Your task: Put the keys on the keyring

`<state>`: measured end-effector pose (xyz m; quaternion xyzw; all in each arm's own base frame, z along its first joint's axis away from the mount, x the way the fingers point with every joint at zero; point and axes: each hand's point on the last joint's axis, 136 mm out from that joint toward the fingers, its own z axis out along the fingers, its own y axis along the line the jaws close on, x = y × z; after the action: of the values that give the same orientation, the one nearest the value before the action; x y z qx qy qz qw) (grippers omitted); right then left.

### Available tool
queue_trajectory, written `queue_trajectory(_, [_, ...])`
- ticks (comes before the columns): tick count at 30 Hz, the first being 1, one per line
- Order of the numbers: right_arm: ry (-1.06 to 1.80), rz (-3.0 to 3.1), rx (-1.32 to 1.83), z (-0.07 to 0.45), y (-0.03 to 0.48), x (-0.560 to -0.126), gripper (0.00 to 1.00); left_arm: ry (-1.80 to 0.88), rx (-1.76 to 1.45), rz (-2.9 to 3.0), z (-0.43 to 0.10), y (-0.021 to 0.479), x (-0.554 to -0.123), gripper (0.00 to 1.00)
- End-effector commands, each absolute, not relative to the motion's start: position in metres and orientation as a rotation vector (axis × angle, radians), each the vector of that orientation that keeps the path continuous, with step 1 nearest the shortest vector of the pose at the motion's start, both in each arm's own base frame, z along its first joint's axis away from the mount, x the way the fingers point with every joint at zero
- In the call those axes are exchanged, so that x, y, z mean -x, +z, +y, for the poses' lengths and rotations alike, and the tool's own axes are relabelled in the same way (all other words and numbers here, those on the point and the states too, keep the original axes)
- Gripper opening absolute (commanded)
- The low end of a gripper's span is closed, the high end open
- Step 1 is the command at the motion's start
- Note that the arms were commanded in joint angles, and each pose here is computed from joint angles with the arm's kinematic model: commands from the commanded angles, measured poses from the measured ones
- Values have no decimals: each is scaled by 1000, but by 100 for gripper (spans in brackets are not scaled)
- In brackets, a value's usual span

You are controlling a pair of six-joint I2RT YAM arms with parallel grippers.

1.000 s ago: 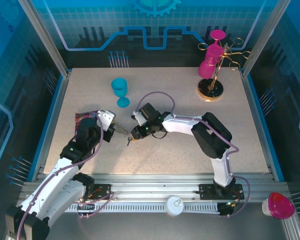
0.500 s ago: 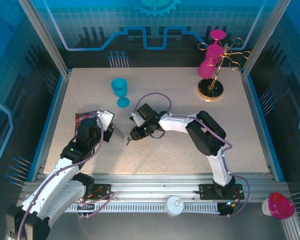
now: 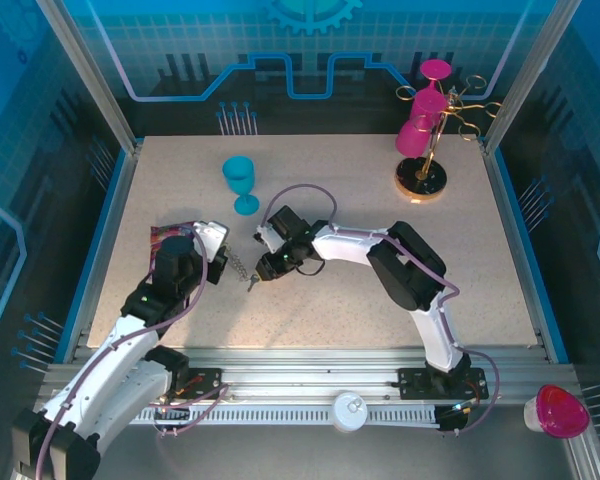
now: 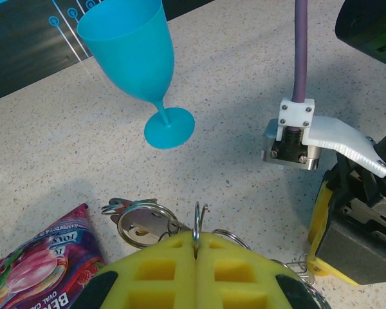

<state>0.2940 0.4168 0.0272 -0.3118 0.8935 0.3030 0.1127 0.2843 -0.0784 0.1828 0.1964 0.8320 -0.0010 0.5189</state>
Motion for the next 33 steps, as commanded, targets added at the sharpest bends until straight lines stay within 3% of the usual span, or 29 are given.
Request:
queue_trajectory(1, [734,2665,993,411,12,-288,30,22,-420,1969,-71,189,-289,0])
queue_trajectory(6, [572,2730,1018,386,-6,-281,31,30,-419,1965,-70,190,-289,0])
queue_trajectory(17, [403,2778,1017,323,10,-263,32,15,-424,1966,-72,188,-289,0])
queue_trajectory(23, [531,2679,1050,343,48,-268,36,-16,-442,1973,-77,187,-290,0])
queue_trajectory(33, [535,2691,1135,352,38,-270,38,-61,-478,1982,-85,183,-288,0])
